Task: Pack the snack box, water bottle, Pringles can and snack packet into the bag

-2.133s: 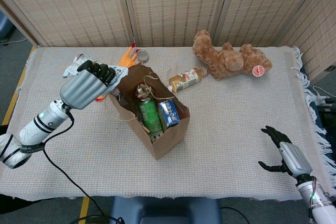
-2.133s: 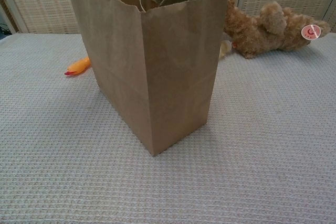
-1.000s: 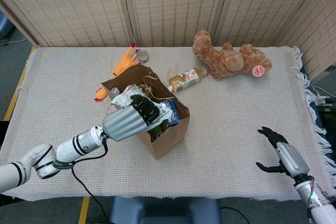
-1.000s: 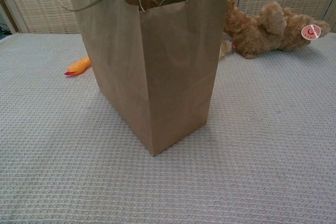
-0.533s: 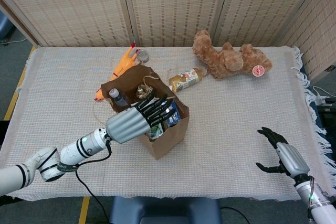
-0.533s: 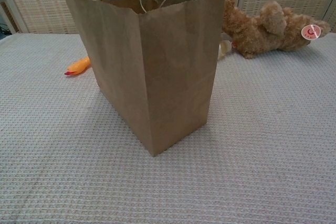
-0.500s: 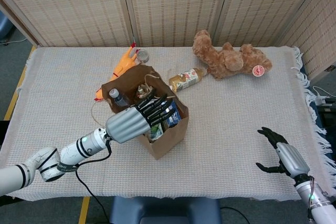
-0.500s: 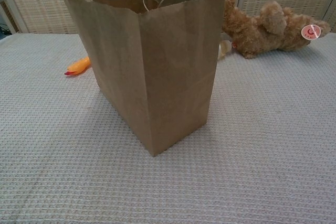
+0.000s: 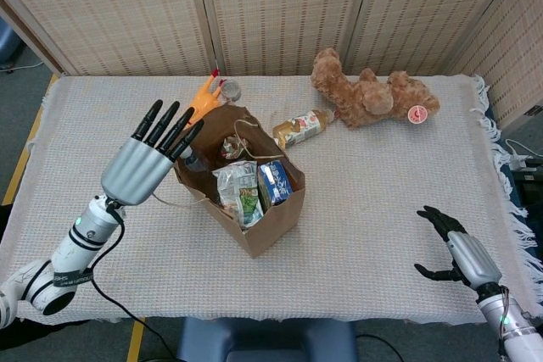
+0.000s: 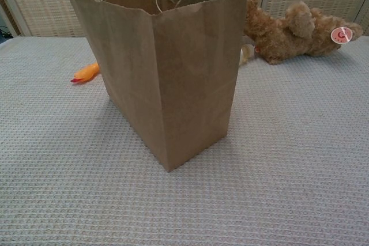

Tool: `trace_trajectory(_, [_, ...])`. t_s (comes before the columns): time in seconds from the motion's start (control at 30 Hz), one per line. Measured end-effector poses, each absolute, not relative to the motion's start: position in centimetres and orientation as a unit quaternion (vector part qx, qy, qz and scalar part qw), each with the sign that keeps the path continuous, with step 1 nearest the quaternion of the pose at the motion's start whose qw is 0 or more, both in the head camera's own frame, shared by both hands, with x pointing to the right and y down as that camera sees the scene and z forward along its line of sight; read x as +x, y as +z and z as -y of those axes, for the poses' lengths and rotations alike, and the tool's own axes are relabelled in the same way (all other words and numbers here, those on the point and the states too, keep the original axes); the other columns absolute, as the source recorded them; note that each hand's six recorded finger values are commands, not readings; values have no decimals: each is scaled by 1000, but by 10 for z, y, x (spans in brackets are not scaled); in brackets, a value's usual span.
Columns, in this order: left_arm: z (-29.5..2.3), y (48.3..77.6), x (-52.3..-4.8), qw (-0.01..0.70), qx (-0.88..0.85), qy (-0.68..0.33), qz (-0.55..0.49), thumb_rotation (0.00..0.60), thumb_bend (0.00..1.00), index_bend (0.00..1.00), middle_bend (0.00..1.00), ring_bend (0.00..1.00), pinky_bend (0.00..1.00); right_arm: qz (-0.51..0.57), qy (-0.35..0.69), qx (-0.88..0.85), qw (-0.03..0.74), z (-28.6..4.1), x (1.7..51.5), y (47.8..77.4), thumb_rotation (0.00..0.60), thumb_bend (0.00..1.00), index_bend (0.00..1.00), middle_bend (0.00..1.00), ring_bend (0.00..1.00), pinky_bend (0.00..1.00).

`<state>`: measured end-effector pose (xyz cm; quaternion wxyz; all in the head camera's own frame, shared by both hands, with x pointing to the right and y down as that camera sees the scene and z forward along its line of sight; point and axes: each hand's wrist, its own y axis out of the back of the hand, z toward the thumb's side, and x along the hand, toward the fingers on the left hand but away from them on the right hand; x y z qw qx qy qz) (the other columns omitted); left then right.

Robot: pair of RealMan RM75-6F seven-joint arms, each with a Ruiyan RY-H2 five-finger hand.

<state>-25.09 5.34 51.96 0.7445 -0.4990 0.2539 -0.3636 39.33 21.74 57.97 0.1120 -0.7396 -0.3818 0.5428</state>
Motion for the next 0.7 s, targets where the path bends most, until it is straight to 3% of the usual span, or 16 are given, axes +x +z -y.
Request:
trace_trajectory(0.43, [-95,519,-330,679,-509,-439,-294,600,396,29,37,16,118,372,548,-739,125,-219,391,581,600,143,113,0,0,0])
trace_trajectory(0.7, [-161,538,-374,585,-554,-494,-327,600,395,24,0,0,85,336,560,-739,165,-221,391,583,600,143,47,0,0,0])
